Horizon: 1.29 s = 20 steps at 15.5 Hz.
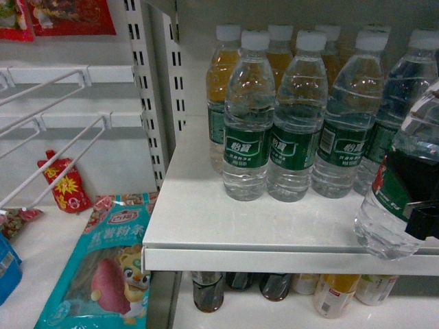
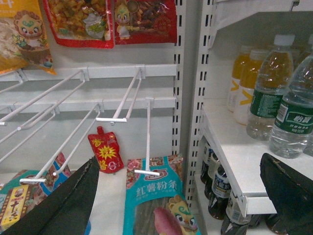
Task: Move water from second to third shelf
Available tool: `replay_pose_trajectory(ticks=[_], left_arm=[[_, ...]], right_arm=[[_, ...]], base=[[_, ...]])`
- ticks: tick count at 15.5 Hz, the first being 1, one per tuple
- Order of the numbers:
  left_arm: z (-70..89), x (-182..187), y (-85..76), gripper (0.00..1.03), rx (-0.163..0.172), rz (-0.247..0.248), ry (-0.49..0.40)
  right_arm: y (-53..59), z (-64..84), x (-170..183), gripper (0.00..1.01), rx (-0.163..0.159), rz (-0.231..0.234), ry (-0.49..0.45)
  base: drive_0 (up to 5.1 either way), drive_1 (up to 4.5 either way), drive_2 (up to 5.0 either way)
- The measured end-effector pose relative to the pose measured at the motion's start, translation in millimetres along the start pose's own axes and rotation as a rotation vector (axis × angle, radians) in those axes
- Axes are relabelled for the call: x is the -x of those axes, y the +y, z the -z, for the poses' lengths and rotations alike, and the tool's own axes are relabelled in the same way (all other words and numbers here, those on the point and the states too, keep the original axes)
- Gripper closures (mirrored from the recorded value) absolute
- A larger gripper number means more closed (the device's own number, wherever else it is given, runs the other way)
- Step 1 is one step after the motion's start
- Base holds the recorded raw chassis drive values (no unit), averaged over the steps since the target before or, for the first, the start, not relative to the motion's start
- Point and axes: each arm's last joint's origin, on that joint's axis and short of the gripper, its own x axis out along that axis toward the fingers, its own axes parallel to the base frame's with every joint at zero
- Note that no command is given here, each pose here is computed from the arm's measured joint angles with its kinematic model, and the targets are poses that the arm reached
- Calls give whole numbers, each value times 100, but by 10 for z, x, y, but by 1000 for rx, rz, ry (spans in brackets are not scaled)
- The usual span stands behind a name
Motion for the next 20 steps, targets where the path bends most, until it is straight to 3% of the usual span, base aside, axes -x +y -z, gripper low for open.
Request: replay_pose_trajectory(ticks=[5, 9, 15, 20], left_arm=[[0, 0, 0, 5, 0, 0, 0], [0, 0, 0, 5, 0, 0, 0], [0, 0, 0, 5, 0, 0, 0], [0, 0, 0, 5, 0, 0, 0]], right_arm=[[-40, 14, -402, 60, -6, 27, 64], [-53, -18, -643, 60, -39, 68, 83], [119, 34, -776, 60, -26, 87, 80], [113, 30, -825, 60, -22, 114, 95]], base=[[0, 0, 0], [0, 0, 0], [0, 0, 0], [0, 0, 0]])
